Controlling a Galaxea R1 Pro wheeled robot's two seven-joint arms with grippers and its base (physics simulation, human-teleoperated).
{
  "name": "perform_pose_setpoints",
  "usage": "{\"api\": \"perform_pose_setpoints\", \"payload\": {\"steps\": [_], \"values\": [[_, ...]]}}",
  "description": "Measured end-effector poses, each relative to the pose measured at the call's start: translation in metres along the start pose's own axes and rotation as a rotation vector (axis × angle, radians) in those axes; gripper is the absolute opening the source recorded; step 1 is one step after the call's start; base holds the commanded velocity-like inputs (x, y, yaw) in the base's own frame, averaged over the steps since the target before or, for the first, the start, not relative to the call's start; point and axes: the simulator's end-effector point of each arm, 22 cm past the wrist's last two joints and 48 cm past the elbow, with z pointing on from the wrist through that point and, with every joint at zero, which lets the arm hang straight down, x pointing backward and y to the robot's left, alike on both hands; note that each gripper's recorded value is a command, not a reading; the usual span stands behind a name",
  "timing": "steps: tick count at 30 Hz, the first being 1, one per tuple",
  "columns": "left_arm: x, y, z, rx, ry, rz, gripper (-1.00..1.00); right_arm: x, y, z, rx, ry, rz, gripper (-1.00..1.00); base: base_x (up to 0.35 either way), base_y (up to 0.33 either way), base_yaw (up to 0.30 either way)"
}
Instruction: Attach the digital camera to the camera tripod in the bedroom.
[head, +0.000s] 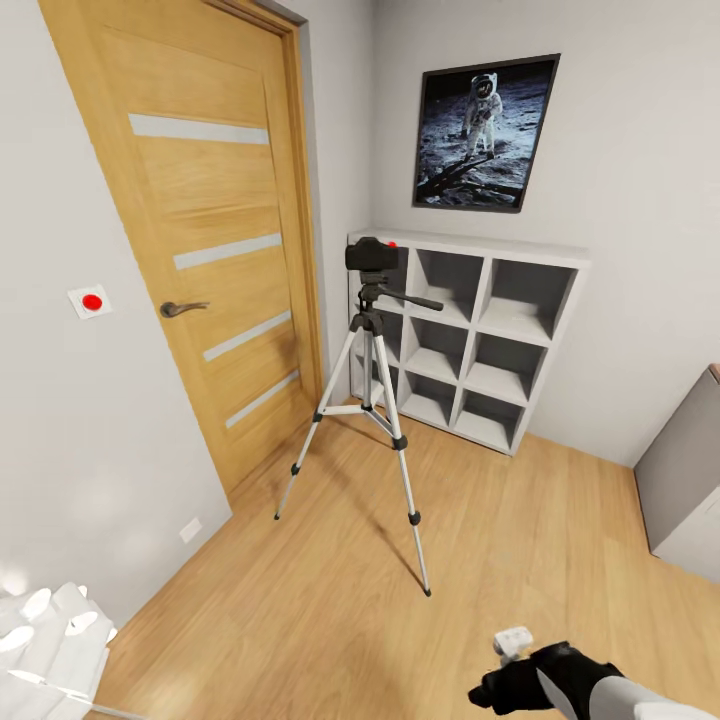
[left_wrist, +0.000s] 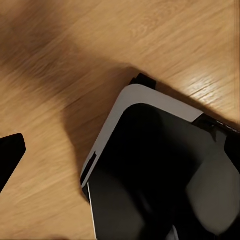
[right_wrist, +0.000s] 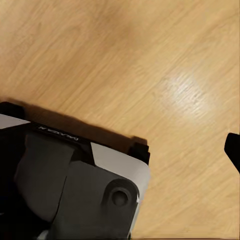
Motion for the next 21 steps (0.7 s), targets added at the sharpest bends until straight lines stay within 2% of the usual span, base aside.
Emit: {"api": "perform_pose_setpoints", "payload": {"steps": [2,8,10,11,14,21], "values": [[0.002,-0.003,0.0,0.004,0.003,0.001,1.0,0.008,-0.006,0.0,0.006,-0.003,0.017,1.0,0.0,0.0,0.0],[0.022,-0.002,0.001,0.003,0.027,0.007,1.0,0.081,-0.014,0.011,0.056,0.05,0.109,1.0,0.0,0.0,0.0],[0.029,0.0,0.001,0.0,0.035,0.009,1.0,0.108,-0.015,0.014,0.083,0.073,0.141,1.0,0.0,0.0,0.0],[0.034,0.002,0.001,-0.003,0.042,0.01,1.0,0.131,-0.017,0.016,0.113,0.091,0.174,1.0,0.0,0.0,0.0],[0.04,0.005,0.001,-0.006,0.049,0.01,1.0,0.162,-0.02,0.017,0.158,0.105,0.219,1.0,0.0,0.0,0.0],[0.055,0.012,0.001,-0.015,0.066,0.012,1.0,0.206,-0.023,0.015,0.221,0.115,0.264,1.0,0.0,0.0,0.0]]}}
